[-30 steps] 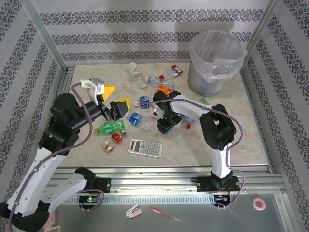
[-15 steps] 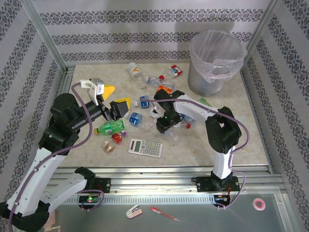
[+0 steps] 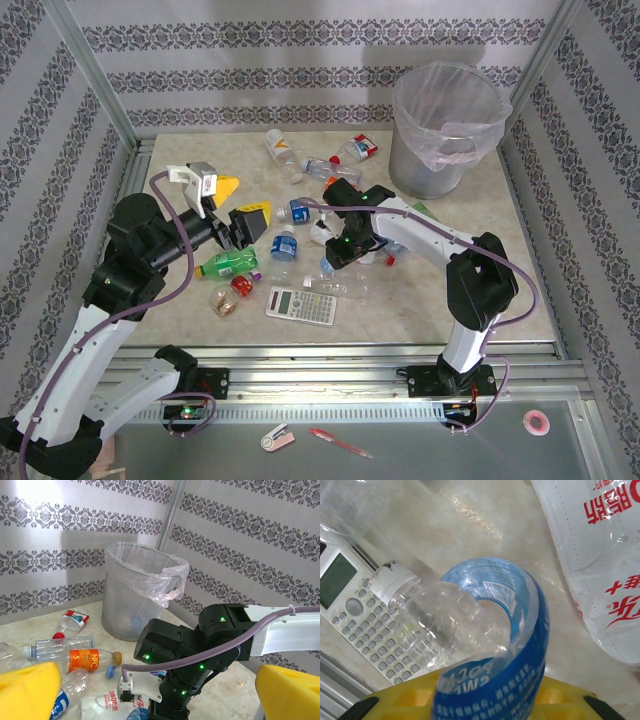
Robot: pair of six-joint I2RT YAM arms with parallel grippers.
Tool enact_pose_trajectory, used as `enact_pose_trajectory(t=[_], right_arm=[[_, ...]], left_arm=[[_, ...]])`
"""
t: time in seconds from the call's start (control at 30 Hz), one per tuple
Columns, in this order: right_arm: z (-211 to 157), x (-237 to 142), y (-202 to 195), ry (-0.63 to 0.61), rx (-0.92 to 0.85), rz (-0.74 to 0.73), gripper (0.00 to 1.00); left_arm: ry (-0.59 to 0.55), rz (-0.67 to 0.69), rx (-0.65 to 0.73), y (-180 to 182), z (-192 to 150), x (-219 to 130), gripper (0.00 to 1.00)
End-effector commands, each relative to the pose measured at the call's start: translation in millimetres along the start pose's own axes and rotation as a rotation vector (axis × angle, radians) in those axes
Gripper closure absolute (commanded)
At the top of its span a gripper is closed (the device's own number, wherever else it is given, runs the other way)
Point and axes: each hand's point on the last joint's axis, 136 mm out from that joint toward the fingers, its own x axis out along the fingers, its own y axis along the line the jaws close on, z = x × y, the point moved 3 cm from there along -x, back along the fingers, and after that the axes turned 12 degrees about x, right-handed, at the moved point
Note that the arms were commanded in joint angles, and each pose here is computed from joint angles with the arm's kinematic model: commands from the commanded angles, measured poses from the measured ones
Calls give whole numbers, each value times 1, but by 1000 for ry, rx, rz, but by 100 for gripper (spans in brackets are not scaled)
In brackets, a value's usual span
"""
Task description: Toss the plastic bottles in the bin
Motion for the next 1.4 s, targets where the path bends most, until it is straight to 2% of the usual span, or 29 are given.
enact_pose_trajectory(t=[0.0,0.23,0.27,0.4,0.57,0.7,0.97,1.37], right_arm=[[-2,-4,6,-6,11,25,69],[-2,-1,6,2,13,34,71],[-2,0,6,6,9,33,68],[-4,2,3,27,-3,21,46],[6,-5,8,8,64,43,33],[14,-15,15,-24,104,95,30],[2,-20,10,6,82,70,25],[-9,-19,3,50,-160,39,18]], left_arm=[[-37,-18,7,-4,6,2,0],[-35,-16,6,-3,5,3,0],[-36,-17,6,-3,5,3,0],[-31,-13,4,-3,3,2,0],[-29,-12,2,-3,1,3,0],[-31,-12,1,-3,2,2,0],[-24,-9,5,-2,-1,2,0],[-21,-15,5,-3,-4,3,0]])
